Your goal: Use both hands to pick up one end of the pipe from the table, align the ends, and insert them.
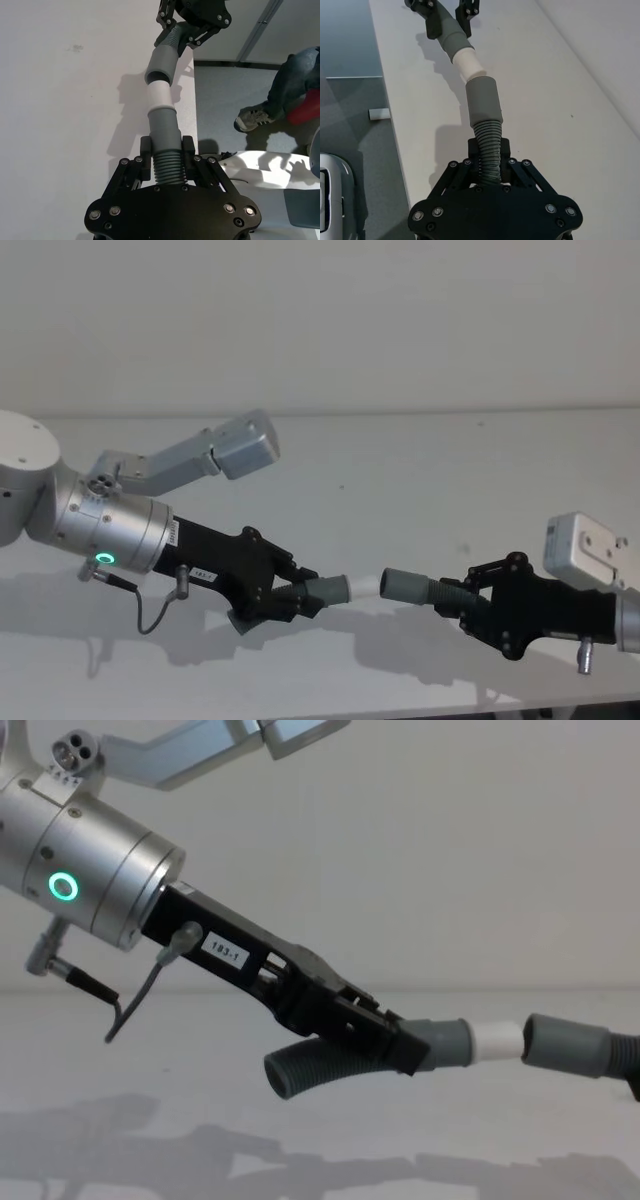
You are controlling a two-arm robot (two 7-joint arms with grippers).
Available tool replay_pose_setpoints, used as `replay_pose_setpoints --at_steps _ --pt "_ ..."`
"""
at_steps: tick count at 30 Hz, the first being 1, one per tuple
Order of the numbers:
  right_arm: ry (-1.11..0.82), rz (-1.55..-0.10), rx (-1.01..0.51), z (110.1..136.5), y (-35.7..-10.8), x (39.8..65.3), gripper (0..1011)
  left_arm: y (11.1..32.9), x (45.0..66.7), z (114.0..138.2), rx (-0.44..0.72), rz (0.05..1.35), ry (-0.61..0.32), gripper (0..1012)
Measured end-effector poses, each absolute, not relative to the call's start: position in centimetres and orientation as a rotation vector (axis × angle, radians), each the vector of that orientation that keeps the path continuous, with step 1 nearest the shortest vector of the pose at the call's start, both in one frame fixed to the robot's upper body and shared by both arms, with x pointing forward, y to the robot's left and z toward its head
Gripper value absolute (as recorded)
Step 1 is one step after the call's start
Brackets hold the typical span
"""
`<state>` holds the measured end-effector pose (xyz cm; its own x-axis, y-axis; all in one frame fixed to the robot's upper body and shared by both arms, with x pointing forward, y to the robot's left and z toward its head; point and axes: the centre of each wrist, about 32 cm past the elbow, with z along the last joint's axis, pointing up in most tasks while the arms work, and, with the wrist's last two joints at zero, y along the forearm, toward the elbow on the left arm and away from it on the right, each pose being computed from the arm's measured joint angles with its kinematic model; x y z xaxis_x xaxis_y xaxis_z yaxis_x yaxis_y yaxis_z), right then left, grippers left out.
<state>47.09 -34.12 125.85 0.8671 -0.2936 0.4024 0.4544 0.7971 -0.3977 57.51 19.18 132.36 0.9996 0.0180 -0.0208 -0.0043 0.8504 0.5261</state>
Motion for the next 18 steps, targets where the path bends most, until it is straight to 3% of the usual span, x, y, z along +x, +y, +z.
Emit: replay_pose_setpoints --at_steps 18 --pt "-0.315 -0.396 -0.497 126.08 -34.10 46.98 194 18.59 58.13 132.21 0.549 -0.002 0.027 328"
